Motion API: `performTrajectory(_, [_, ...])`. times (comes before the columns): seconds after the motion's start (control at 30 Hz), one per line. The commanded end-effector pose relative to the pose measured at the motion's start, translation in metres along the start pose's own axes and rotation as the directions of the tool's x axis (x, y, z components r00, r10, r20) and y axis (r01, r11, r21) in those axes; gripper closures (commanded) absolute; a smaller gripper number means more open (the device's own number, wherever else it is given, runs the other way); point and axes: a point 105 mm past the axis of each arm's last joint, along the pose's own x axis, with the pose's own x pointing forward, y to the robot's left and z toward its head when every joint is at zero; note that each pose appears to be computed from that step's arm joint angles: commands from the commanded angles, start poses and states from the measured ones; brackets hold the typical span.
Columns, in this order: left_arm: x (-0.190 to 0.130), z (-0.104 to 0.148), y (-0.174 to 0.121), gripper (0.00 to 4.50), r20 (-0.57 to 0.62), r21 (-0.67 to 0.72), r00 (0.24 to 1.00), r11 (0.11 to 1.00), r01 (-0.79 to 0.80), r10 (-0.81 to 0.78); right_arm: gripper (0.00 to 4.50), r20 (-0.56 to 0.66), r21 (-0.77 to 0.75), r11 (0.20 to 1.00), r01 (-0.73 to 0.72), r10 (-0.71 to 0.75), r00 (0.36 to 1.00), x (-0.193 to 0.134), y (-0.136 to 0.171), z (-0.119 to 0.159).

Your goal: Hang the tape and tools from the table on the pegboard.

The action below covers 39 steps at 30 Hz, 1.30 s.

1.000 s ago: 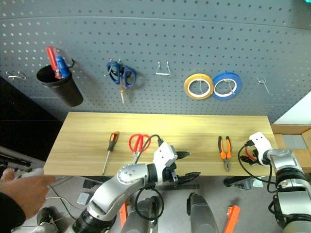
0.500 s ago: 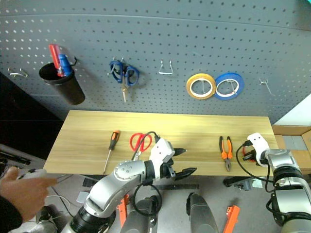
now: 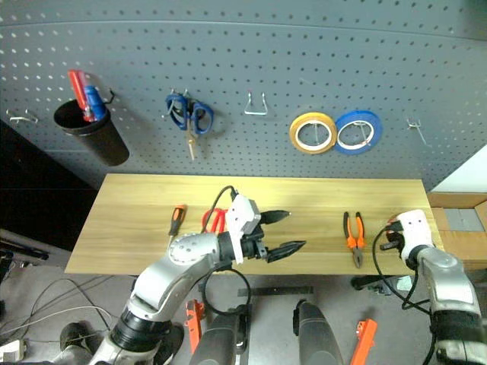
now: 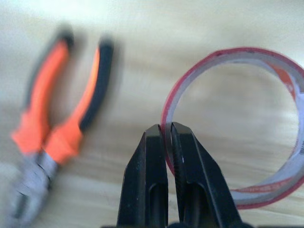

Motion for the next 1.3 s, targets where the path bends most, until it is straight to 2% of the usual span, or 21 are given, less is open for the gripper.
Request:
performTrajectory(0.03, [0.002,0.016,0.002,0.32,0.068,0.046,0.997,0.998,0.036,-0.039,4.47,0.199,0.052,0.994,0.092,-0.101,0.975,-0.029,-0.015,0.039])
performTrajectory(0.2, [0.009,0.026,0.013,0.32,0.115,0.074,0.993,0.997,0.031,-0.040,4.47,0.322,0.092,0.988,0.123,-0.146,0.935,-0.043,-0.018,0.066])
performTrajectory(0.37, [0.019,0.052,0.012,0.32,0.213,0.090,0.974,0.994,0.062,-0.080,4.47,0.476,0.054,0.995,0.085,-0.100,0.874,-0.037,-0.008,0.122])
performTrajectory(0.57, [0.025,0.065,0.018,0.32,0.262,0.109,0.963,0.994,0.033,-0.060,4.47,0.534,0.017,0.999,0.036,-0.040,0.844,-0.023,-0.002,0.153])
performTrajectory(0.83, [0.026,0.072,0.025,0.32,0.314,0.103,0.949,0.993,-0.060,0.025,4.47,0.503,-0.015,0.995,-0.100,0.094,0.859,-0.007,0.021,0.153])
performTrajectory(1.3, [0.023,0.072,0.033,0.32,0.319,0.095,0.945,0.989,-0.116,0.080,4.47,0.454,-0.025,0.991,-0.130,0.127,0.882,0.029,0.023,0.147])
